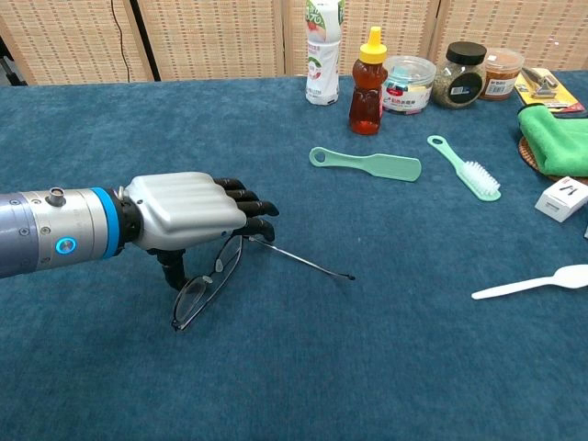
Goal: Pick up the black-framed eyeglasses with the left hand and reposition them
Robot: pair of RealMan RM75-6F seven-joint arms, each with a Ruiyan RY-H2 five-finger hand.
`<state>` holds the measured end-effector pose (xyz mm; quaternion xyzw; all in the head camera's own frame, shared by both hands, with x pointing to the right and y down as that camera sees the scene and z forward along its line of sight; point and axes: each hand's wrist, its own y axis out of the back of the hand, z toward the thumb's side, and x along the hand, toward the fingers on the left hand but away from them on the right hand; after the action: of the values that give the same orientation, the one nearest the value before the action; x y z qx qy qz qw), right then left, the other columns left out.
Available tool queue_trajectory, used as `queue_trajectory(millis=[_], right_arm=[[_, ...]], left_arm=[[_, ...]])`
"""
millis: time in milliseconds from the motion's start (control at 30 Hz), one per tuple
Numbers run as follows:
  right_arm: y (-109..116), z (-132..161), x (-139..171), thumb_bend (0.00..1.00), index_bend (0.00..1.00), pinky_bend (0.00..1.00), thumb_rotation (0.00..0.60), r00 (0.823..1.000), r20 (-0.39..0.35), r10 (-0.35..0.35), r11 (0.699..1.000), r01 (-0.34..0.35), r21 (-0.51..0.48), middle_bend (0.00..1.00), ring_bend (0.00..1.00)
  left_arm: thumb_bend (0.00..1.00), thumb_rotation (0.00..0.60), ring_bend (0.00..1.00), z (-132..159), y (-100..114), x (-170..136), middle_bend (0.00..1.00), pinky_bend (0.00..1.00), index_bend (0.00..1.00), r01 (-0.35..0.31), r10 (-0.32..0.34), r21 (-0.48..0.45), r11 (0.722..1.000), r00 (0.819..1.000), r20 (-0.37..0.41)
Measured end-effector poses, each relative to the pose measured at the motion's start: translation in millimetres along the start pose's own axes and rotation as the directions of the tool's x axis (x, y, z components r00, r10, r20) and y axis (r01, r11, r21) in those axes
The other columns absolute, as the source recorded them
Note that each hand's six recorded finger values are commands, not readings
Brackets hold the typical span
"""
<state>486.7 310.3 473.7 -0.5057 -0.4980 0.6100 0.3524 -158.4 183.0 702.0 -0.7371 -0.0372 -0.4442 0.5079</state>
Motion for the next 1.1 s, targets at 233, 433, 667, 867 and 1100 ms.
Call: queue_trajectory(millis=[233,433,667,867,1100], right_arm=[[0.7,0.0,0.1,0.31,0.24,0.22,0.6,1.0,0.001,-0.002,1.0,0.002,0.002,0.07,0.09],[0.9,0.6,-0.1,0.31,0.24,0.22,0.6,1.0,-0.002,-0.001,1.0,0.001,0.002,0.07,0.09],[0.7,1.0,-0.1,0.31,0.24,0.23,0.6,1.0,-0.002,0.001,1.0,-0.001,0.002,0.07,0.09],[-0.2,2.8,-1.3,0.31,0.24,0.23,0.6,1.0,-0.008,0.003,1.0,-0.003,0.001,0.07,0.1],[0.2,4.0,-2.0,0.31,0.24,0.23,0.6,1.0,-0.012,0.003,1.0,-0.003,0.001,0.07,0.1]], left_arm=[[0.23,0.551,0.0,1.8,0.2,0.8,0.0,0.0,0.26,-0.012,0.012,-0.003,1.0,1.0,0.003],[0.23,0.551,0.0,2.1,1.3,2.2,0.0,0.0,0.3,-0.027,0.027,-0.014,1.0,1.0,-0.001],[0.23,0.55,0.0,2.5,-0.3,2.9,0.0,0.0,0.37,-0.032,0.032,-0.021,0.999,0.999,-0.003],[0.23,0.55,0.0,1.1,-0.3,2.0,0.0,0.0,0.41,-0.042,0.042,-0.027,0.999,0.999,-0.008],[0.23,0.55,0.0,-0.8,-1.1,0.5,0.0,0.0,0.46,-0.052,0.051,-0.026,0.998,0.999,-0.013]])
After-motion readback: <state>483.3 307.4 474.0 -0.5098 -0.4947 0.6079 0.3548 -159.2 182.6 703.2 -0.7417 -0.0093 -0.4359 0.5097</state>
